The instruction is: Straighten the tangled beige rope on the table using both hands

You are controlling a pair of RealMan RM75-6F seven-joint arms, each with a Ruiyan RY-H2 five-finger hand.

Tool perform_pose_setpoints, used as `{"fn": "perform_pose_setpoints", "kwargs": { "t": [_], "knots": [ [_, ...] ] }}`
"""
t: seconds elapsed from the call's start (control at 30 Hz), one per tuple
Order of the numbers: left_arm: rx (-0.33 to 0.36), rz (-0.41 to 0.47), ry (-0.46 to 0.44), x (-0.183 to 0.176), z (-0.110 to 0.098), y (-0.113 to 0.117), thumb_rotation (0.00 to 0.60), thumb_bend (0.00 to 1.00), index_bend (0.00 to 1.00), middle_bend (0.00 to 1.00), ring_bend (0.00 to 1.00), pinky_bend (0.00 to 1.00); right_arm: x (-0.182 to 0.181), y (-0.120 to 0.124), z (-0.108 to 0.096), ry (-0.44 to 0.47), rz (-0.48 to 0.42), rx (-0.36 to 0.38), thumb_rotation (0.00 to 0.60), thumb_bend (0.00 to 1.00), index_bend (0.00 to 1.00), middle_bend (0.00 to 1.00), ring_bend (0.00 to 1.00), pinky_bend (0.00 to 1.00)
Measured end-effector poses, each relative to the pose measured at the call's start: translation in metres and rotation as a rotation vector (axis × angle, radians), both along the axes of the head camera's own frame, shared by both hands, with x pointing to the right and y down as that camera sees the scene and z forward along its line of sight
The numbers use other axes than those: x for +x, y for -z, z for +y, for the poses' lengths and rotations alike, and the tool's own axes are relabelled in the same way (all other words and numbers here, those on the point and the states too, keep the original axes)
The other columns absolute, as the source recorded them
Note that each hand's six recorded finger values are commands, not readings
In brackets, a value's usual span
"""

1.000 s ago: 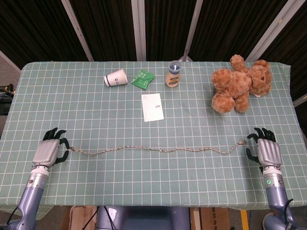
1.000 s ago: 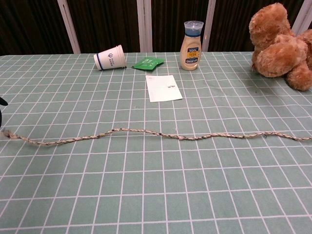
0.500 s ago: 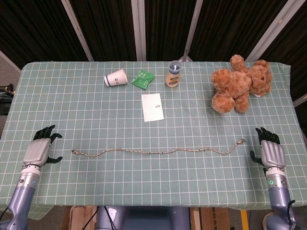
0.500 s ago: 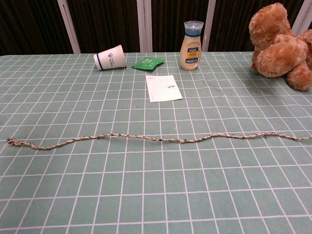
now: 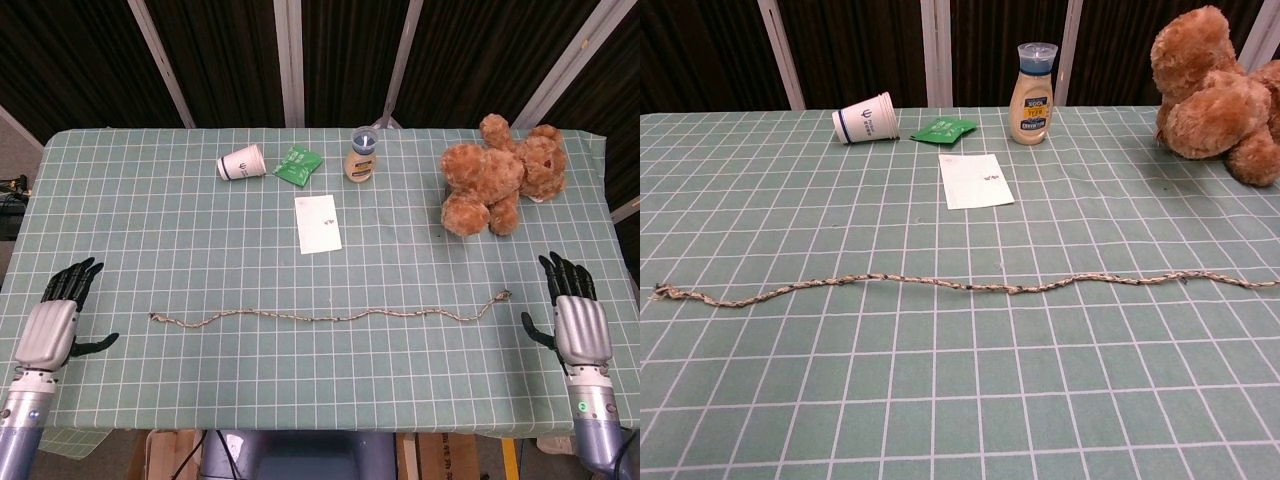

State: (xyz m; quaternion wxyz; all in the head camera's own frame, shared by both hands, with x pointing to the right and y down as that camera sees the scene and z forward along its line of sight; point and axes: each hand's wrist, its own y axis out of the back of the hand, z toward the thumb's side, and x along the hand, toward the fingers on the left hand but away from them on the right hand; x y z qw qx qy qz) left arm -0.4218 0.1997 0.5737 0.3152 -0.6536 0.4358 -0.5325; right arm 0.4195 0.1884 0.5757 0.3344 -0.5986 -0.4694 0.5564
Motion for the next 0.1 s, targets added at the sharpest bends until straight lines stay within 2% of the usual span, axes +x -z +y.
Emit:
{"fn": "perform_pose_setpoints", "kwargs": {
  "t": [0.1],
  "knots": [
    [0.034,-0.008,-0.001,-0.013,0.01,0.014,0.6,0.14,0.06,0.0,0.0,0.0,0.009,0.021,0.014,0.004,0.004,0.053,0.6,0.36,0.0,0.0,0.0,0.0]
  ]
}}
